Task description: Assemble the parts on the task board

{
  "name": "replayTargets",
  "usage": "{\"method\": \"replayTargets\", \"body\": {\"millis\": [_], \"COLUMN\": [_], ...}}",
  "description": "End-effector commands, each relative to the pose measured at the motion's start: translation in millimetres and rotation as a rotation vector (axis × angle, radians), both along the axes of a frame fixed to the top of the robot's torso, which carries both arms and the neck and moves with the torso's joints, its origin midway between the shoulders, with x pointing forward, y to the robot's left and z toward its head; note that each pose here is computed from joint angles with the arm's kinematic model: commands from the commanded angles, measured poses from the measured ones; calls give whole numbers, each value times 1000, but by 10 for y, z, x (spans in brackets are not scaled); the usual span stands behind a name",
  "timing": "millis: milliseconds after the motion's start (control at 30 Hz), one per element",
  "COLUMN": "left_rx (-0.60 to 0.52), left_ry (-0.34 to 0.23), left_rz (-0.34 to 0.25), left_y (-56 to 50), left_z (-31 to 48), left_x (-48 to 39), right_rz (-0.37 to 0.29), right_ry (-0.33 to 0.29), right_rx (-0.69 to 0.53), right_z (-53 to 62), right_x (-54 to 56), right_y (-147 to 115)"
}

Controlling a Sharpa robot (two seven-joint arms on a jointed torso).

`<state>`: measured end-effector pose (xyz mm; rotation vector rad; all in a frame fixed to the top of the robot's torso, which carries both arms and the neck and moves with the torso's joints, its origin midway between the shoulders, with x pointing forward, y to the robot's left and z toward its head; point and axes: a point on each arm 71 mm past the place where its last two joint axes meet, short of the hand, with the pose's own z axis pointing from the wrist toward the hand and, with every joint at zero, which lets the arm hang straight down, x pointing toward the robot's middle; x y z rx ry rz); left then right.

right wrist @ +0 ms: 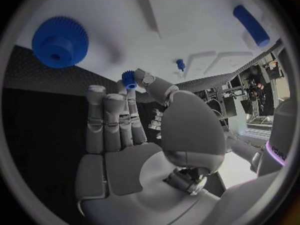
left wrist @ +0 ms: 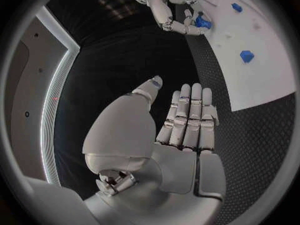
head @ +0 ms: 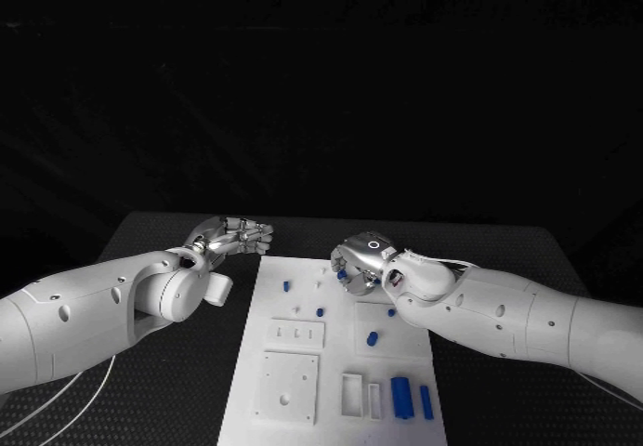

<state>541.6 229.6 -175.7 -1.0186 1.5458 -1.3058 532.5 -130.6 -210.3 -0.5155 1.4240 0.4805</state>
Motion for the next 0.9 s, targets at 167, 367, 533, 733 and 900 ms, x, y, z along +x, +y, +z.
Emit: {"method": "replayTargets", "body": {"millis": [167, 367, 533, 733, 900], "left_rx": [-4, -4, -4, -3, -4], "left_ry": [-8, -9, -8, -9, -10], "left_rz": [-17, -21, -22, -21, -23], "left_y": [-30, -49, -57, -58, -72], "left_z": [17, 18, 17, 17, 18], "left_x": [1, 4, 9, 16, 20], "right_rz": [-30, -36, -39, -46, -44], "right_ry": [-77, -94, -89, -83, -88], "right_rx": [13, 11, 3, -9, -13], "right_z": [62, 71, 62, 49, 47], "right_x": [-2, 14, 34, 60, 75], "right_y": [169, 291, 341, 373, 408]}}
